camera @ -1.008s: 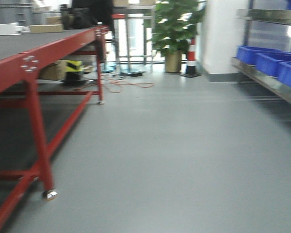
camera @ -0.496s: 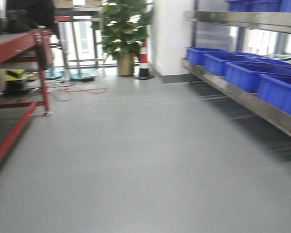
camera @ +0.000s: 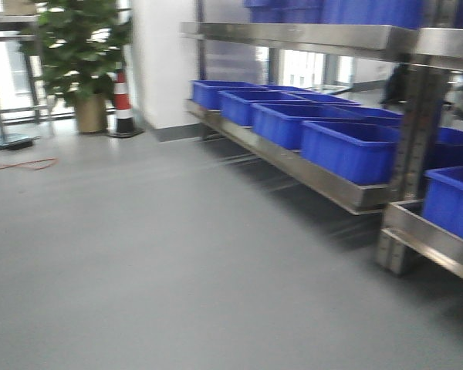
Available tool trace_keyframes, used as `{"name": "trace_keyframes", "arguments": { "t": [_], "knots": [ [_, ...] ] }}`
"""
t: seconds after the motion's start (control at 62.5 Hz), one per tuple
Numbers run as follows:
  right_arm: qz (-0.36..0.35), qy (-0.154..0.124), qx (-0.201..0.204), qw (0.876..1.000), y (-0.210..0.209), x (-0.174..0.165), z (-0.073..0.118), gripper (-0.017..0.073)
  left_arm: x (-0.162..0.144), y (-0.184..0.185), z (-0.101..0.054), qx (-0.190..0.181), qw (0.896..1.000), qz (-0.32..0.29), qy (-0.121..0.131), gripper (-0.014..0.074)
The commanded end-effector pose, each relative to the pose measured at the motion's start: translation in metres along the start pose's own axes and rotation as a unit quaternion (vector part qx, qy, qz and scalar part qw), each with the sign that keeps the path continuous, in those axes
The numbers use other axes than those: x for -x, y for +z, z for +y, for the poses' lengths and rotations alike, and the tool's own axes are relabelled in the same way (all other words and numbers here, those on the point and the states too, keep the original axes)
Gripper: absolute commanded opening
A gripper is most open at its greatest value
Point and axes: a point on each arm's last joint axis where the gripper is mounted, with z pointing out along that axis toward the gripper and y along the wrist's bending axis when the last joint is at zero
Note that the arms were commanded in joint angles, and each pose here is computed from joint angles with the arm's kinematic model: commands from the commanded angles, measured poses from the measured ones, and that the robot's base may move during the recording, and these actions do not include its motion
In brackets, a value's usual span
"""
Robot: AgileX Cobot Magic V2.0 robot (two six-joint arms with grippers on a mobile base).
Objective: Place valve from conveyor to right shelf box
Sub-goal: 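Drive the base to the shelf rack holding both valves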
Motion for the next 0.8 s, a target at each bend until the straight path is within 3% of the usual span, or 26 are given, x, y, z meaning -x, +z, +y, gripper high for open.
{"name": "trace_keyframes", "arguments": {
  "t": [0.0, 0.784],
  "knots": [
    [-0.044, -0.003, -0.004, 0.999, -0.0034, 0.0089, -0.0008, -0.0162, 0.0066, -0.0024, 0.0008, 0.007, 1.000, -0.030, -0.005, -0.0111],
    [-0.044, -0.003, -0.004, 0.999, -0.0034, 0.0089, -0.0008, -0.0162, 0.0068, -0.0024, 0.0009, 0.007, 0.999, -0.031, -0.005, -0.0111]
  ]
}}
